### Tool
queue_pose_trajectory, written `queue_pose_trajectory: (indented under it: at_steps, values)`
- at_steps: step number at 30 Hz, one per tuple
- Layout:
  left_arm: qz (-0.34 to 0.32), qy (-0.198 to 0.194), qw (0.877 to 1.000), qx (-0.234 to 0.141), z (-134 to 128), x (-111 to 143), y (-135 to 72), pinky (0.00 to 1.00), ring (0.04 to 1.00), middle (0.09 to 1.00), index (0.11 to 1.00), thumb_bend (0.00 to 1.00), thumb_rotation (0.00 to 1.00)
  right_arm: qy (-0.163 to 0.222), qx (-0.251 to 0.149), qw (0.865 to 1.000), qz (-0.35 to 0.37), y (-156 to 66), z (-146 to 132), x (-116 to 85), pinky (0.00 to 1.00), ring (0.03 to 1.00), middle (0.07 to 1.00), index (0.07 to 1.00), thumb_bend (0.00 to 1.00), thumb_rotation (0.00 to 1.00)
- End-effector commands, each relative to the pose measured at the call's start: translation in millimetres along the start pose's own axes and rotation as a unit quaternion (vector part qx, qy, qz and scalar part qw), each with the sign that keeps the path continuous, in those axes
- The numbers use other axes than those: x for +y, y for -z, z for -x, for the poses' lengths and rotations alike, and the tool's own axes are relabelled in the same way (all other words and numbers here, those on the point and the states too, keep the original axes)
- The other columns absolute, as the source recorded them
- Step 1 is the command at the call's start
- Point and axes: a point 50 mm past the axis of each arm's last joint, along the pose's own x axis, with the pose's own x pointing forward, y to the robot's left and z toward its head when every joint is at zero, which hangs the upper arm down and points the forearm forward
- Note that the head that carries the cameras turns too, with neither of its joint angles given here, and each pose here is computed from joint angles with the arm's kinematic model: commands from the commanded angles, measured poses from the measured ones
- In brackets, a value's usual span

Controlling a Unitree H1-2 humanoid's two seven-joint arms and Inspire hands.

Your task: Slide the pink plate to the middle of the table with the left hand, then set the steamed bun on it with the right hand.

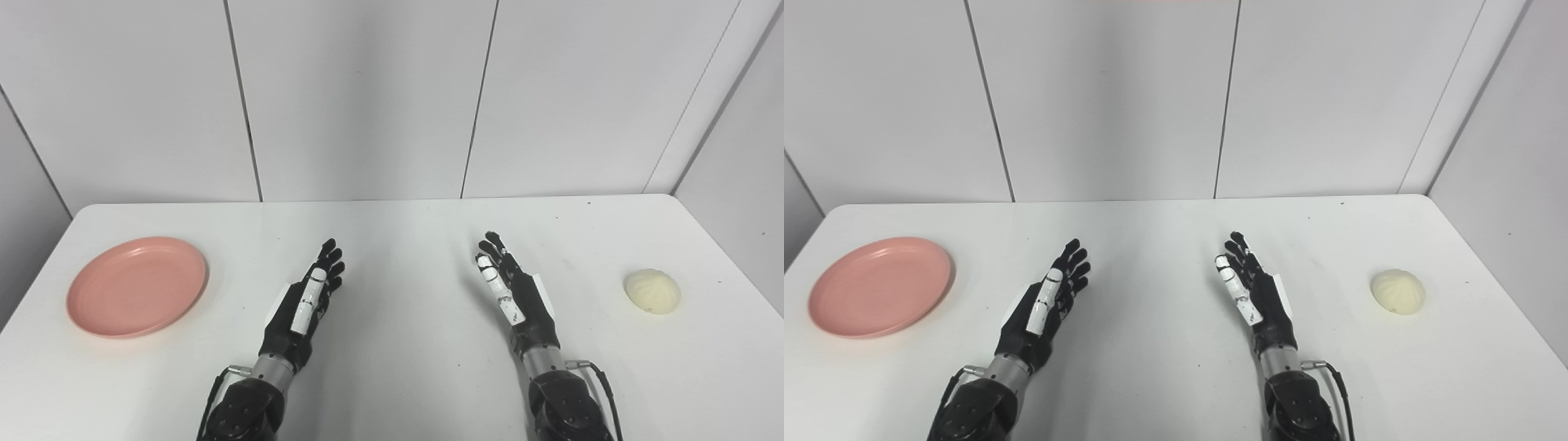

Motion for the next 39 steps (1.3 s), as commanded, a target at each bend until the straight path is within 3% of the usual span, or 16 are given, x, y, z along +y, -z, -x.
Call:
queue_pose_trajectory:
  at_steps: [1, 12, 21, 27, 30, 36, 39]
  values:
    - [0.0, 0.002, 1.0, 0.012, -0.8, -0.3, 2.0, 1.0, 0.987, 0.995, 0.995, 0.48, 1.0, -0.001, -0.036, 0.999, 0.002, -18.4, -8.8, -0.3, 0.96, 0.883, 0.907, 0.92, 0.62, 0.8]
    - [-0.001, 0.002, 1.0, 0.011, -1.2, -2.1, 6.0, 0.99, 0.985, 0.993, 0.992, 0.48, 1.0, -0.001, -0.033, 0.999, 0.007, -16.2, -7.4, -3.7, 0.97, 0.882, 0.908, 0.925, 0.62, 0.8]
    - [-0.017, -0.003, 1.0, 0.011, -12.3, -20.2, 27.9, 0.98, 0.971, 0.982, 0.983, 0.52, 1.0, -0.002, -0.036, 0.999, 0.004, -1.0, -5.8, -28.8, 0.97, 0.885, 0.916, 0.931, 0.54, 0.83]
    - [-0.009, -0.027, 1.0, -0.004, -28.1, -27.1, 36.0, 0.98, 0.976, 0.983, 0.972, 0.53, 1.0, -0.008, -0.031, 0.999, -0.007, 8.8, -4.0, -46.9, 1.0, 0.92, 0.945, 0.967, 0.48, 0.84]
    - [-0.005, -0.041, 0.999, -0.019, -35.0, -24.7, 33.5, 0.99, 0.986, 0.986, 0.973, 0.52, 1.0, -0.009, -0.028, 1.0, -0.01, 11.1, -4.3, -50.7, 1.0, 0.926, 0.945, 0.968, 0.48, 0.84]
    - [0.013, -0.078, 0.996, -0.039, -44.7, -9.4, 7.7, 1.0, 0.995, 0.994, 0.987, 0.54, 1.0, -0.006, -0.027, 1.0, -0.004, 11.2, -4.4, -51.4, 1.0, 0.922, 0.946, 0.968, 0.48, 0.84]
    - [0.018, -0.116, 0.991, -0.064, -48.2, 3.6, -9.1, 0.97, 0.976, 0.972, 0.967, 0.54, 1.0, -0.005, -0.029, 1.0, -0.005, 11.3, -5.0, -51.0, 1.0, 0.916, 0.94, 0.963, 0.47, 0.84]
